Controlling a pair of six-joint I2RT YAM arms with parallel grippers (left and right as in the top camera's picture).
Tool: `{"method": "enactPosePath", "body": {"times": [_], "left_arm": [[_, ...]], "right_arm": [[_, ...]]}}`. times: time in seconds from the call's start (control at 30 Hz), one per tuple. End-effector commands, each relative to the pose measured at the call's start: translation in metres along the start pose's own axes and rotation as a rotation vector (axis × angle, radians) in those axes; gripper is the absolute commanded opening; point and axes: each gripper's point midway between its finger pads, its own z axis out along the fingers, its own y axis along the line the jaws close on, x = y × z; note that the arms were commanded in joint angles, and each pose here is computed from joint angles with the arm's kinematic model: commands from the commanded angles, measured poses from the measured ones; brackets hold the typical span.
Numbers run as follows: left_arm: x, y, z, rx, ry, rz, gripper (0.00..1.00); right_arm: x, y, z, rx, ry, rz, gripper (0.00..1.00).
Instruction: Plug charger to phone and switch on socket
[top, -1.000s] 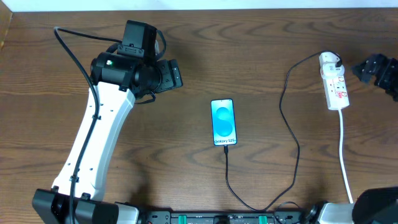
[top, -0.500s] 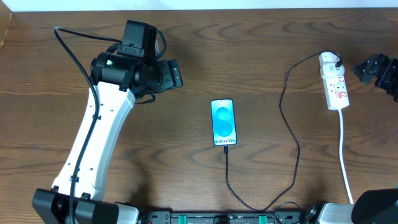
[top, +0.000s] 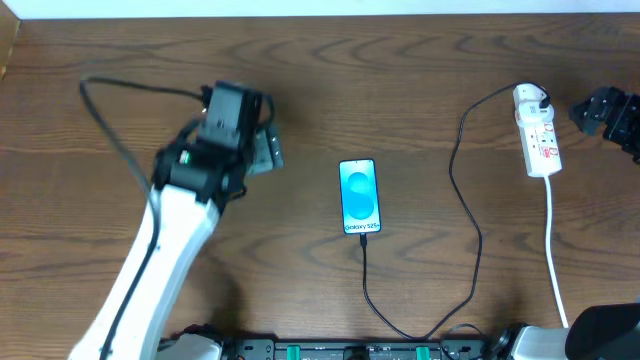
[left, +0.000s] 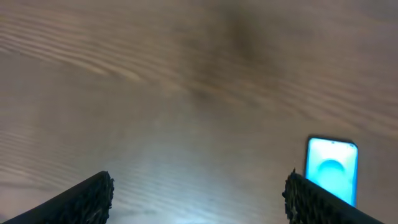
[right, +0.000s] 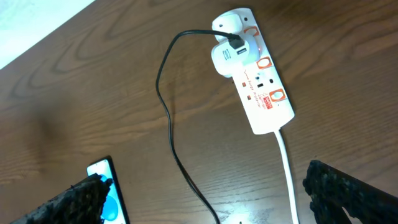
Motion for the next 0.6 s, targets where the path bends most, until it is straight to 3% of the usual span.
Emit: {"method": "enactPosePath", "body": {"times": [0.0,0.23,0.57], "left_arm": [[0.015,0.038,-0.012,-0.107,-0.113,-0.011,0.87],[0.038,0.071,-0.032,-0.071,-0.375,-0.11,0.87],[0.026,0.089,-0.056,0.097,-0.81,-0.311,0.87]], "right_arm": [[0.0,0.003,-0.003,-0.002,-0.006,0.006,0.99],[0.0,0.003,-0.003,-0.002,-0.006,0.006,0.99],[0.0,0.003,-0.003,-0.002,-0.006,0.006,0.99]]}}
